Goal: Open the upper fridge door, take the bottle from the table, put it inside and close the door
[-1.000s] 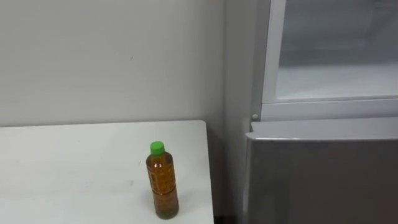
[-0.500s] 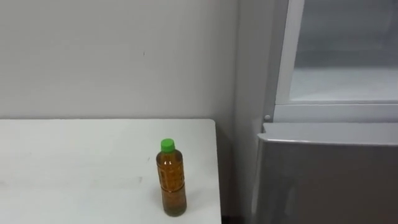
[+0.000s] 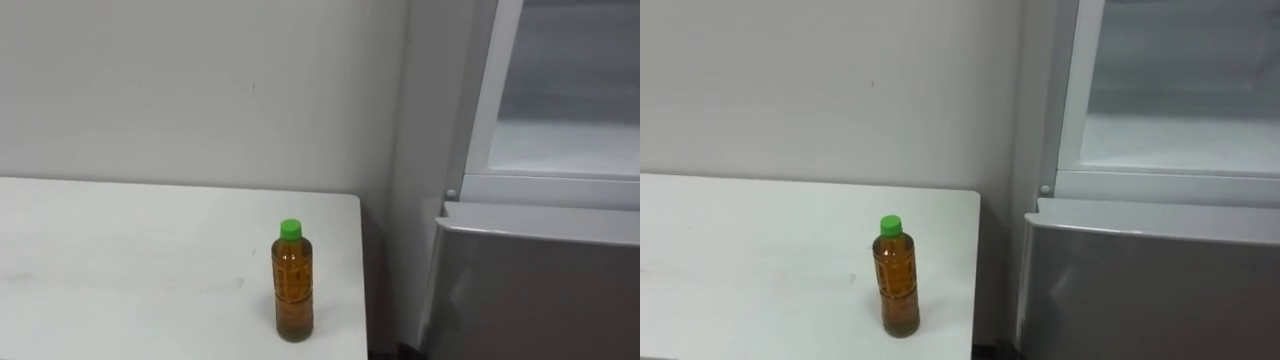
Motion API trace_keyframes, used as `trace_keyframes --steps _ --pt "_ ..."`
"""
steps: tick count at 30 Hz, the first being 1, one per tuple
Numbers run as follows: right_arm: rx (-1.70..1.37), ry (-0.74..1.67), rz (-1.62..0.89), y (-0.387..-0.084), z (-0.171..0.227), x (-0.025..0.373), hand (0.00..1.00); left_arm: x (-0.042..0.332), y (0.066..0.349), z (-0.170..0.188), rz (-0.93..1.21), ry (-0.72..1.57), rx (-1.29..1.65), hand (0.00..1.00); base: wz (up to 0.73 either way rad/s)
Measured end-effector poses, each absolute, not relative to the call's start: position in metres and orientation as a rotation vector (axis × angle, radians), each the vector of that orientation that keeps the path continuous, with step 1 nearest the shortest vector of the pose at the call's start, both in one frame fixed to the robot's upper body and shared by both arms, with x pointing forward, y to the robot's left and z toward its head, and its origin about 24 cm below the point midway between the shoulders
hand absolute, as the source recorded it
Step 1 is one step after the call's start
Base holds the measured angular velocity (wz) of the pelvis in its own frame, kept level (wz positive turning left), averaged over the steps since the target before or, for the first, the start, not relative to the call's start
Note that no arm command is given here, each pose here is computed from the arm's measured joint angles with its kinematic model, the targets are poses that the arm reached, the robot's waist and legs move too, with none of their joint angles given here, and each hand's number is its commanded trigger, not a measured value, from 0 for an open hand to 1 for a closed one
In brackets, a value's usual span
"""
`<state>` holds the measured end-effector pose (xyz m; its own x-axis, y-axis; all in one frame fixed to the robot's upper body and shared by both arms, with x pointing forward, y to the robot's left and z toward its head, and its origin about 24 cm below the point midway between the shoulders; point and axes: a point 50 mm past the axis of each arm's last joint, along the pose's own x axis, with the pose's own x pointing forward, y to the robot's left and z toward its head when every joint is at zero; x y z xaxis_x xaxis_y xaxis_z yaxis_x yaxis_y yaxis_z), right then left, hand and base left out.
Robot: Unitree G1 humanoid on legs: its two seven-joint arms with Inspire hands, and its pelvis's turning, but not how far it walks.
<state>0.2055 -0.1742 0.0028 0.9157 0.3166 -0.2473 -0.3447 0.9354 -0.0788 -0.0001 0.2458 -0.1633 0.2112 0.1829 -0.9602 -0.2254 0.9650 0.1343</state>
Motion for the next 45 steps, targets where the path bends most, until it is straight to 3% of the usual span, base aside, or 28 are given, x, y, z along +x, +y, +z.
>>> trace_keyframes --steps 7,26,45 --pt "-0.165 0.052 0.387 -0.168 0.045 0.219 0.00 -0.004 0.246 -0.163 0.269 1.351 -0.017 0.00 0.00" --pt "-0.083 -0.139 0.421 -0.165 0.090 0.238 0.00 0.000 0.254 -0.161 0.211 1.371 0.071 0.00 0.01" --pt "0.103 -0.177 0.431 -0.155 0.099 0.251 0.00 0.005 0.248 -0.163 0.070 1.412 0.188 0.00 0.06"
